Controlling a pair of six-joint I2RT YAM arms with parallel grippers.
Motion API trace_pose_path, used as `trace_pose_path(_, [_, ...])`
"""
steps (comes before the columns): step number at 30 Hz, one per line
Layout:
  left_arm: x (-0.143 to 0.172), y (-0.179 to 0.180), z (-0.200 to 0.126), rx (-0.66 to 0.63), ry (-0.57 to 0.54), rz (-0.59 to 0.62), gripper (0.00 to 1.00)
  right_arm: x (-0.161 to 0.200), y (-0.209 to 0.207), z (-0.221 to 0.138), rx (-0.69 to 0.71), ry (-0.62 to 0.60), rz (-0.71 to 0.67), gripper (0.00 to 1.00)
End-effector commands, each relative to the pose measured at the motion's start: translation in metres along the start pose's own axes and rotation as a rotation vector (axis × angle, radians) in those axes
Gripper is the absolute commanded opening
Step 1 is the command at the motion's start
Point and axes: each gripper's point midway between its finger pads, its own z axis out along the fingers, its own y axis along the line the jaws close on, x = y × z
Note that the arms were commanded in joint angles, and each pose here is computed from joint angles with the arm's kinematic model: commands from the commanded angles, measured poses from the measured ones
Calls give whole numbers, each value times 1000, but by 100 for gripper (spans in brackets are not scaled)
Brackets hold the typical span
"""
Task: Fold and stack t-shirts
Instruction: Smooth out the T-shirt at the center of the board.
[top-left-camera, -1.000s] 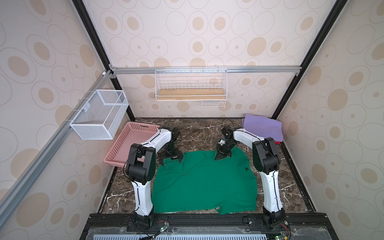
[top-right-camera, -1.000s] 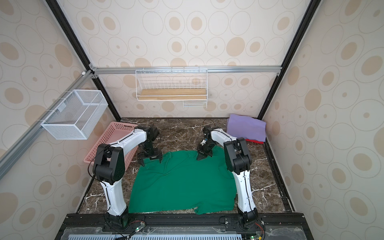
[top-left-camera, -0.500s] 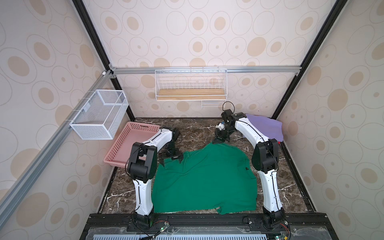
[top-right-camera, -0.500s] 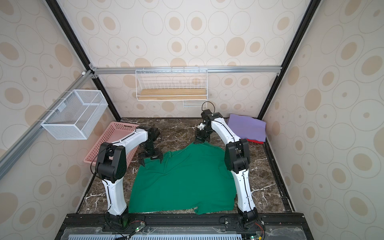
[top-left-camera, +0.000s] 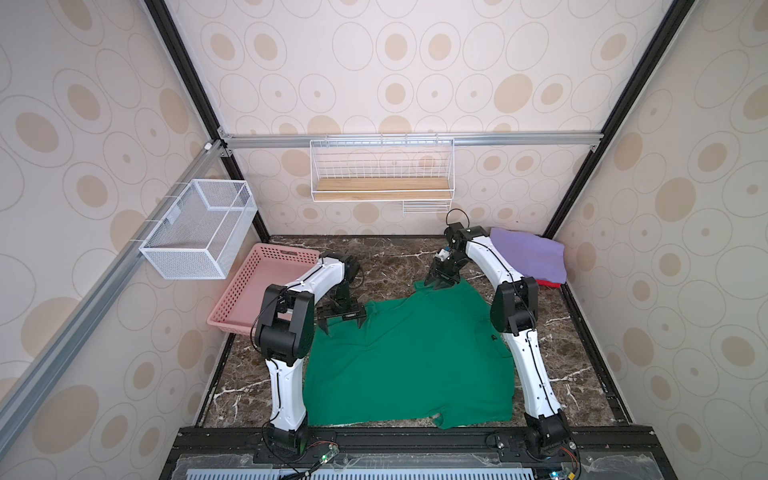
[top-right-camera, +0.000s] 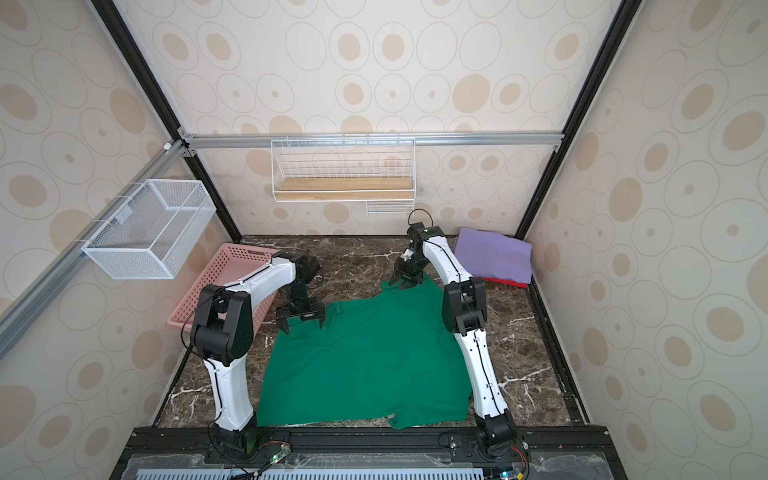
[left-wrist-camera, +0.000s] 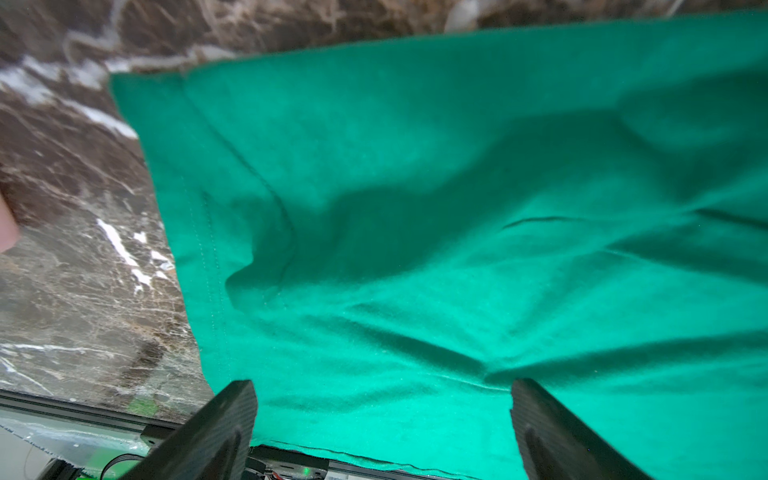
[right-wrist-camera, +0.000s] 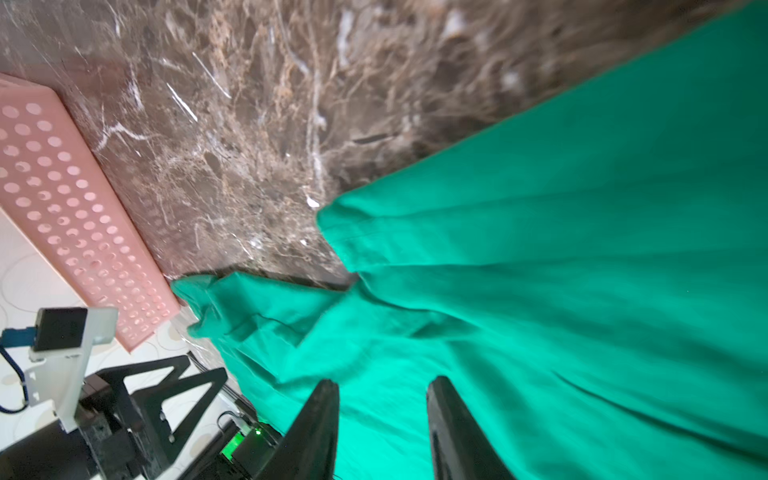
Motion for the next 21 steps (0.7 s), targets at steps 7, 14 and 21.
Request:
trace_pose_path(7, [3,-6,-11,29,17,7,99,67,-10,-52,47,58,-17,42])
trace_pose_path(14, [4,-11,-7,32,33,9,98,167,-39,-19,14,171,31,42])
trace_pose_path(21, [4,-33,21,77,123,-26,98,221,-83,24,46,309,77,41])
